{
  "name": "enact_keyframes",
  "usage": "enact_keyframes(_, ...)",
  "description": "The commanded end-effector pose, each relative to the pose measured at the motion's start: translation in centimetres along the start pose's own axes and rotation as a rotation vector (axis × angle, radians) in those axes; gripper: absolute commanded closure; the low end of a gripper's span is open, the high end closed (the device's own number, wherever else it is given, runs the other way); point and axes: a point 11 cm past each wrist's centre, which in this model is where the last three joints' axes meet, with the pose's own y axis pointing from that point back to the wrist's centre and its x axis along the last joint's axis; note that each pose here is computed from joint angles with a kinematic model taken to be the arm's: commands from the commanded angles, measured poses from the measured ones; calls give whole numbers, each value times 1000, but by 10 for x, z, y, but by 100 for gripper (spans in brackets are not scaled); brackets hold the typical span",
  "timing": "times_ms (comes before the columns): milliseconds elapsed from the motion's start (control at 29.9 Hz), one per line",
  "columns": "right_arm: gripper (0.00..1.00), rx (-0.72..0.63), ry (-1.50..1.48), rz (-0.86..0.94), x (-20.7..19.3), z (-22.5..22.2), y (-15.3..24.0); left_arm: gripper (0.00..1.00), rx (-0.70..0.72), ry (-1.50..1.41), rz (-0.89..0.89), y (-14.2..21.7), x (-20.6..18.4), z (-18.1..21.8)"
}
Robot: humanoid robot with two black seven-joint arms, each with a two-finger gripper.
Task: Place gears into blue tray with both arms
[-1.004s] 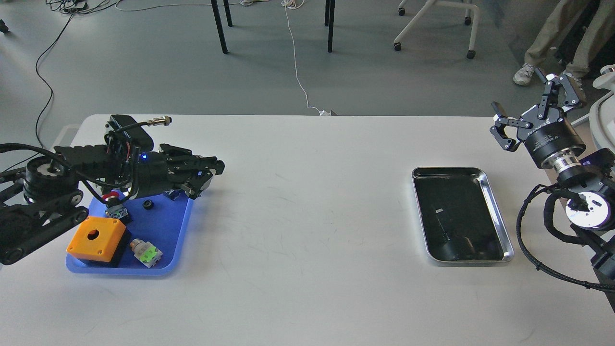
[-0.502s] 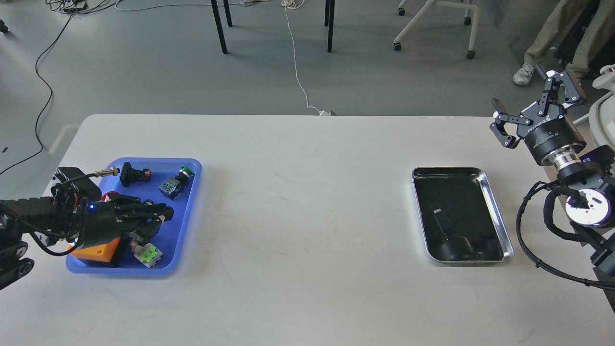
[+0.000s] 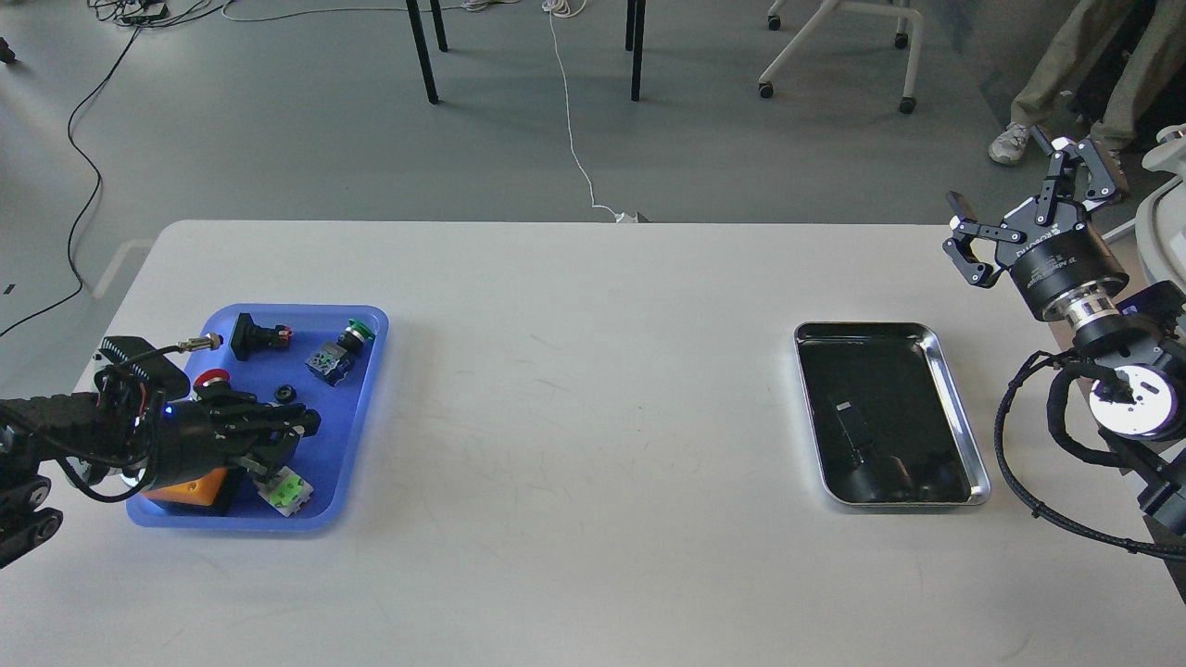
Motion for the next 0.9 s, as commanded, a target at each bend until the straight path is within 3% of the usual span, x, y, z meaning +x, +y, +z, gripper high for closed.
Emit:
enact_keyframes(0, 1, 1, -1, -1, -1, 0, -1, 84, -1, 5, -1, -3, -1, 1)
enact_keyframes(167, 1, 2, 0, -1, 0, -1, 0, 76, -5, 5, 0, -4, -1, 2)
enact_keyframes(268, 1, 1, 1, 1, 1, -1, 0, 66, -7, 7, 0, -5, -1, 3)
enact_keyframes(535, 1, -1, 1, 3, 1, 0, 1, 60, 3, 16, 3, -4, -1, 1)
enact_keyframes(669, 1, 0, 0, 3, 1, 0, 1, 53, 2, 18, 24, -4, 6, 0)
enact_keyframes(870, 1, 9, 10, 8, 3, -5, -1, 25, 1, 197, 253, 4, 76, -12)
